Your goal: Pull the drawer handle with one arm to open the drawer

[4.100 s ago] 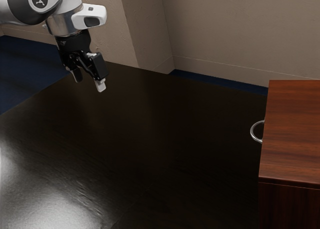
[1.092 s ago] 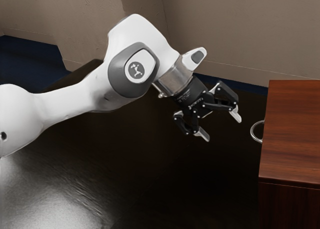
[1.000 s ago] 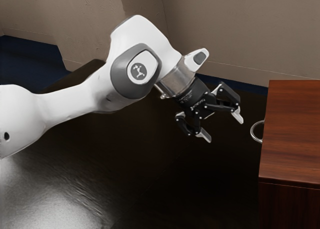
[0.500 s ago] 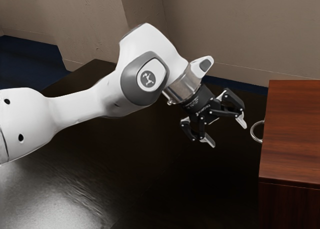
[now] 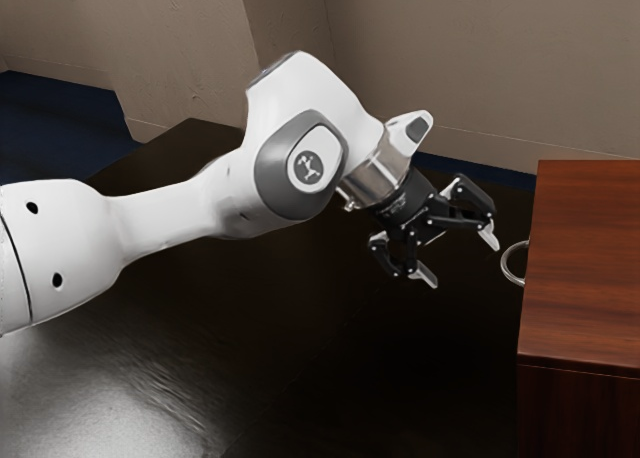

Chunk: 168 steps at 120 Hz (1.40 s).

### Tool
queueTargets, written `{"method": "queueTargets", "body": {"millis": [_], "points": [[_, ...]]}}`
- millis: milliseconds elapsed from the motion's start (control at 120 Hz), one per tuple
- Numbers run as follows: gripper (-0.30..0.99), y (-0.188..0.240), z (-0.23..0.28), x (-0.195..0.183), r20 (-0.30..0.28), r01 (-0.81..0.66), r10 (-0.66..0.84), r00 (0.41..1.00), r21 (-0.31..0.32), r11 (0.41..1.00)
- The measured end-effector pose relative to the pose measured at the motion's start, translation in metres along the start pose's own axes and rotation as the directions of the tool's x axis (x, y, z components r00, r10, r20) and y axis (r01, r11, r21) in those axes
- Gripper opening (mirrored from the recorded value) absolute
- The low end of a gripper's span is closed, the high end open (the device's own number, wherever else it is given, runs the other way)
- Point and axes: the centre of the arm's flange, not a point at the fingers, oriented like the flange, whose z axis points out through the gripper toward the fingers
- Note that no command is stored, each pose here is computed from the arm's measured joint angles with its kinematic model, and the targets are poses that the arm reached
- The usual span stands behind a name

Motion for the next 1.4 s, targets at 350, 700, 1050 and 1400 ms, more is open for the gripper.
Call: {"method": "queueTargets", "body": {"millis": [350, 700, 1050, 1400], "points": [[0.69, -0.004, 0.004, 0.009, -0.073, 0.010, -0.012, 0.997, -0.029, 1.000], [0.69, -0.003, 0.002, -0.001, -0.016, 0.019, -0.019, 1.000, -0.013, 1.000], [0.69, 0.005, 0.011, -0.011, 0.006, 0.013, -0.012, 1.000, -0.016, 1.000], [0.69, 0.002, 0.025, -0.017, -0.001, -0.005, 0.005, 1.000, 0.014, 1.000]]}}
